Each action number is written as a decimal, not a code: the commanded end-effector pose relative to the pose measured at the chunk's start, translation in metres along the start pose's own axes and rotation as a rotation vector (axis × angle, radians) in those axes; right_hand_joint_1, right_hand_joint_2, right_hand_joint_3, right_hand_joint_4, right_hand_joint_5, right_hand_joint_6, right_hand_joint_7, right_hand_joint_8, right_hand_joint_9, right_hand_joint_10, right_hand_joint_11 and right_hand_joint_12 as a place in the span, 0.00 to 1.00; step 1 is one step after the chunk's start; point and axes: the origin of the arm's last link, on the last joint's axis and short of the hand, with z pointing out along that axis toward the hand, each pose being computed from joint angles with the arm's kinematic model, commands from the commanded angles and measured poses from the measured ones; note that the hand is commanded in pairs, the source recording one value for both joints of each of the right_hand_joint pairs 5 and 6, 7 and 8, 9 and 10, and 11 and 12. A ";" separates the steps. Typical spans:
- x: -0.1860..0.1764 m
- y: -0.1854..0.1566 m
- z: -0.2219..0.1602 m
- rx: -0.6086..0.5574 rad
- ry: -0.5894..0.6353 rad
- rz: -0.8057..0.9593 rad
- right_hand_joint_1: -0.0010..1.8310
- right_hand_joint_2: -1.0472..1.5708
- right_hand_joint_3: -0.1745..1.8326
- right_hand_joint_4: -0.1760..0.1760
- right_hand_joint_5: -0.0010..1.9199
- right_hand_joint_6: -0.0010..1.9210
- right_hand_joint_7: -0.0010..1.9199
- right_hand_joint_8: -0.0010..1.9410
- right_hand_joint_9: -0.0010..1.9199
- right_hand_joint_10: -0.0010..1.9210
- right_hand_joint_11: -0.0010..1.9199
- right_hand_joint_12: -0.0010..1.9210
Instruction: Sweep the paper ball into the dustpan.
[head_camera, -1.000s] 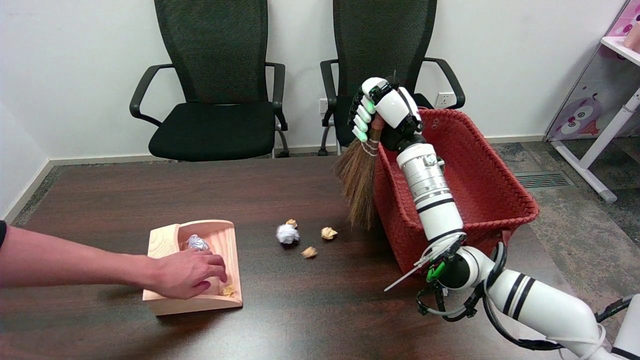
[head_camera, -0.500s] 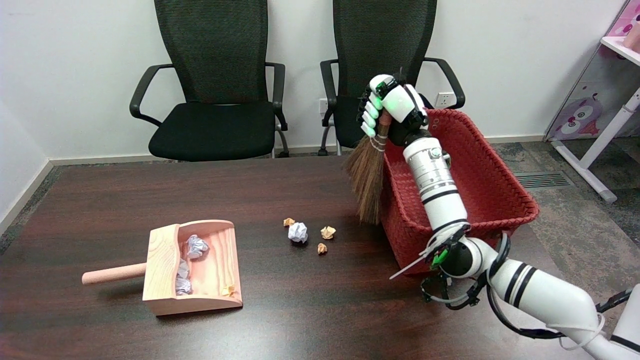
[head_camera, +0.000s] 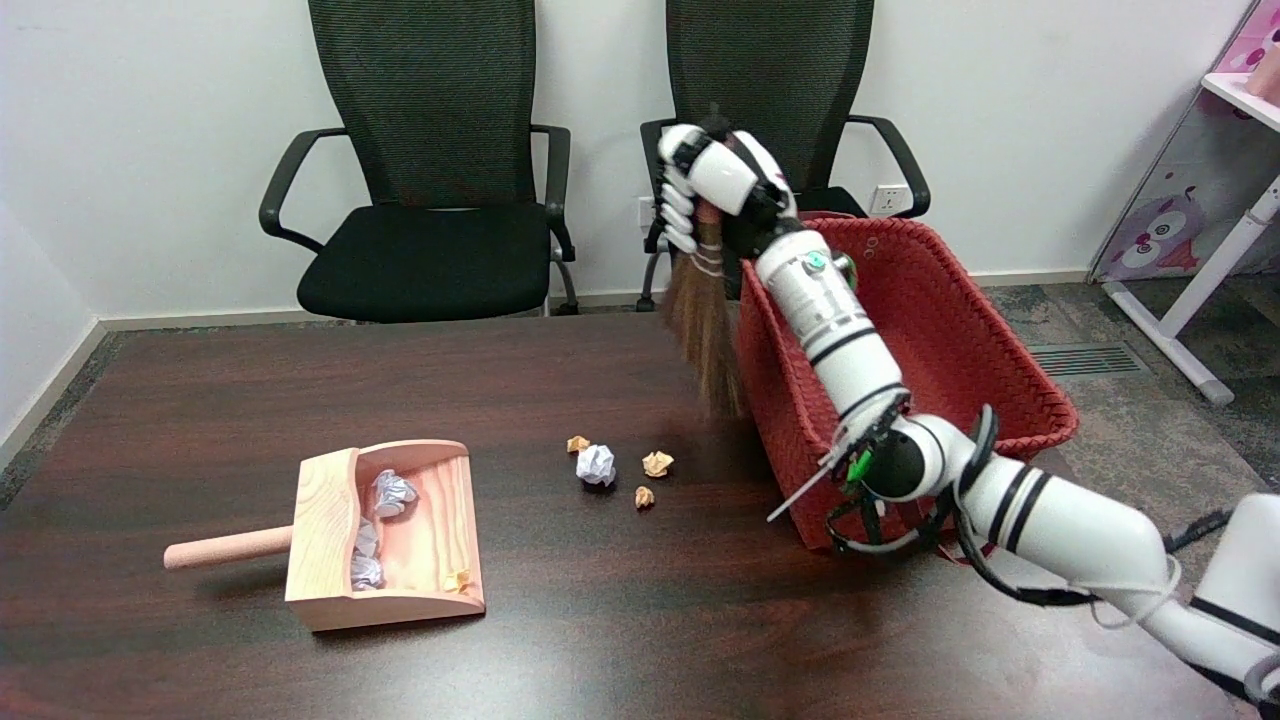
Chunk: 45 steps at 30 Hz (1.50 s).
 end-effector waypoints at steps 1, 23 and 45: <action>-0.078 -0.063 0.013 0.112 -0.345 -0.143 0.44 0.96 1.00 0.51 1.00 1.00 1.00 0.99 1.00 1.00 1.00 1.00; -0.075 -0.050 -0.086 0.004 -0.224 -0.169 0.43 0.99 1.00 0.51 1.00 1.00 1.00 0.99 1.00 1.00 1.00 1.00; -0.066 0.026 -0.059 -0.057 0.066 -0.279 0.43 1.00 1.00 0.52 1.00 1.00 1.00 0.99 1.00 1.00 1.00 1.00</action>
